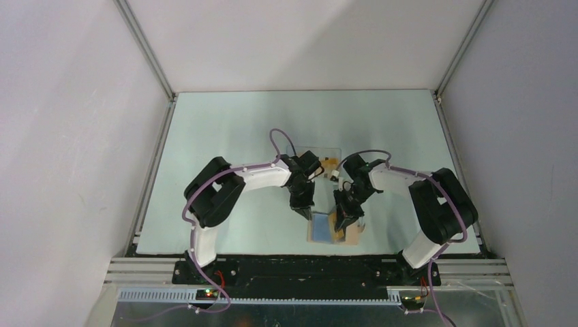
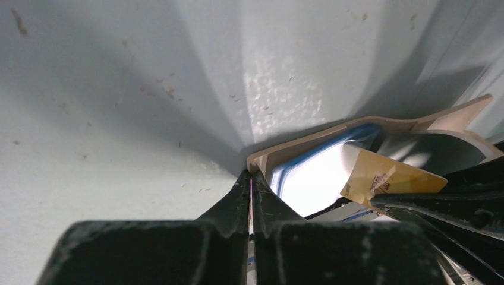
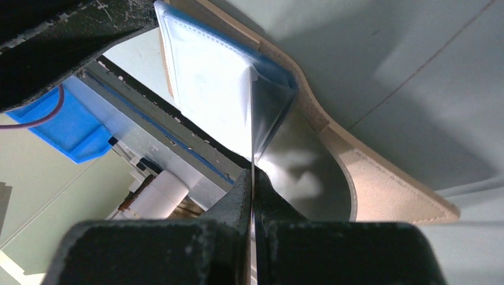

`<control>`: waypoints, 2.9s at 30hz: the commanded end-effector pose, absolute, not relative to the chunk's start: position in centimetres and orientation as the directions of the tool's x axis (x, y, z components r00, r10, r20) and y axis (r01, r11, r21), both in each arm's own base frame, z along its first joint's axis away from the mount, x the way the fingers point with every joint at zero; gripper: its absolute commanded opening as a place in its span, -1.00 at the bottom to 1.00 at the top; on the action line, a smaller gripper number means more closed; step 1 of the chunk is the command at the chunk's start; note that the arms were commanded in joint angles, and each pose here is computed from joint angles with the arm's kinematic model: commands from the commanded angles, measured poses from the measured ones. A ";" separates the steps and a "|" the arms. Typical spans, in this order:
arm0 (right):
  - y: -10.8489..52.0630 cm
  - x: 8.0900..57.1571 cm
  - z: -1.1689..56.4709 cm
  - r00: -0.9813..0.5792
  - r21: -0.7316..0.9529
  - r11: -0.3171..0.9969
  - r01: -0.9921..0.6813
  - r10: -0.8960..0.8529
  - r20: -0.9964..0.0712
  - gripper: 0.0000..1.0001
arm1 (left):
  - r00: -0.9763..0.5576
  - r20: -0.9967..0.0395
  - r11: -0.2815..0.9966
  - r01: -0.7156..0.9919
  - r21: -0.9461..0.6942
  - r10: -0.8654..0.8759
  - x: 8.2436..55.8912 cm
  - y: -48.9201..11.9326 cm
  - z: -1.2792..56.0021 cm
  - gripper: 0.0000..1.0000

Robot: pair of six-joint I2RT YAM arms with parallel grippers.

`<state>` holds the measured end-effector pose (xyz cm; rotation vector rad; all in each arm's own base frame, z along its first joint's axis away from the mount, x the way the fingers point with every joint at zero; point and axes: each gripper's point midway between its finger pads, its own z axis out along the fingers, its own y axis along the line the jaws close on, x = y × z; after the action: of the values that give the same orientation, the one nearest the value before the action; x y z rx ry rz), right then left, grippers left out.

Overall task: Put the credit cards into the card holder
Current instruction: Move the card holder to the center of the board, then insert the credit card into the card holder.

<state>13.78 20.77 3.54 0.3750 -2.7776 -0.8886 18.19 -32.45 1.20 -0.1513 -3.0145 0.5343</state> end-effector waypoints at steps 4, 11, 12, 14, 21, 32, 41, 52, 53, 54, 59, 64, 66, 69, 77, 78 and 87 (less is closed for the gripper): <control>21.7 15.4 4.2 -0.969 0.627 0.762 -0.159 -0.241 0.047 -1.00 | -0.987 -0.120 0.933 0.137 -0.332 0.102 23.4 -33.7 -0.5 -0.92; 22.4 14.7 4.3 -0.976 0.687 0.716 -0.121 -0.211 0.048 -1.00 | -0.990 -0.114 0.938 0.117 -0.327 0.084 23.6 -32.9 -0.6 -0.92; 22.3 14.5 4.3 -0.975 0.687 0.717 -0.121 -0.215 0.052 -1.00 | -0.990 -0.116 0.937 0.117 -0.328 0.083 23.7 -32.9 -0.5 -0.92; 22.1 14.1 4.6 -0.974 0.688 0.714 -0.127 -0.219 0.048 -1.00 | -0.989 -0.123 0.935 0.124 -0.332 0.087 23.8 -32.9 -0.3 -0.91; 22.2 14.0 6.5 -0.973 0.713 0.678 -0.179 -0.229 -0.026 -1.00 | -0.987 -0.124 0.932 0.138 -0.335 0.102 23.4 -32.6 0.3 -0.90; 23.3 16.6 5.1 -0.982 0.730 0.662 -0.169 -0.179 -0.065 -1.00 | -0.988 -0.073 0.926 0.155 -0.344 0.138 22.0 -32.2 0.2 -0.86; 22.4 18.2 4.2 -0.984 0.665 0.726 -0.177 -0.133 -0.116 -1.00 | -0.987 -0.060 0.927 0.159 -0.341 0.147 21.6 -32.0 0.2 -0.94; 23.2 19.4 4.9 -0.985 0.680 0.717 -0.152 -0.050 -0.167 -1.00 | -0.991 -0.037 0.933 0.132 -0.335 0.127 21.0 -31.6 0.1 -1.00; 23.2 19.2 5.0 -0.986 0.682 0.716 -0.146 -0.045 -0.164 -1.00 | -0.992 -0.040 0.935 0.129 -0.329 0.123 21.0 -31.5 0.1 -1.00; 23.3 19.3 5.5 -0.985 0.691 0.709 -0.141 -0.028 -0.172 -1.00 | -0.992 -0.046 0.936 0.128 -0.328 0.120 21.1 -31.4 0.2 -1.00; 23.5 18.8 6.5 -0.988 0.714 0.692 -0.104 0.012 -0.155 -1.00 | -0.991 -0.078 0.944 0.126 -0.304 0.108 21.4 -30.8 0.9 -1.00; 23.6 18.8 6.6 -0.987 0.719 0.692 -0.070 0.057 -0.150 -1.00 | -0.991 -0.093 0.946 0.123 -0.299 0.099 21.5 -30.5 1.3 -1.00; 23.7 18.8 6.2 -0.988 0.717 0.693 -0.070 0.051 -0.146 -1.00 | -0.991 -0.092 0.947 0.122 -0.298 0.099 21.4 -30.4 1.2 -1.00; 23.5 18.2 4.7 -0.994 0.704 0.707 -0.068 0.012 -0.108 -1.00 | -0.991 -0.092 0.948 0.122 -0.296 0.099 21.3 -30.3 1.3 -1.00; 22.1 17.0 1.9 -1.000 0.648 0.762 -0.012 -0.007 -0.010 -0.80 | -0.991 -0.107 0.950 0.110 -0.292 0.082 21.4 -29.6 1.8 -1.00; 22.0 17.0 1.9 -1.000 0.645 0.764 -0.012 -0.005 -0.013 -0.76 | -0.991 -0.108 0.950 0.109 -0.294 0.080 21.4 -29.6 1.9 -1.00; 21.7 17.0 1.7 -1.000 0.620 0.784 0.001 -0.001 0.003 -0.01 | -0.993 -0.106 0.949 0.084 -0.303 0.055 21.5 -29.7 2.2 -1.00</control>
<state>16.81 22.36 2.40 -0.0028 -2.9317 -1.1114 21.52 -30.95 1.39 -0.1539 -3.1678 0.5516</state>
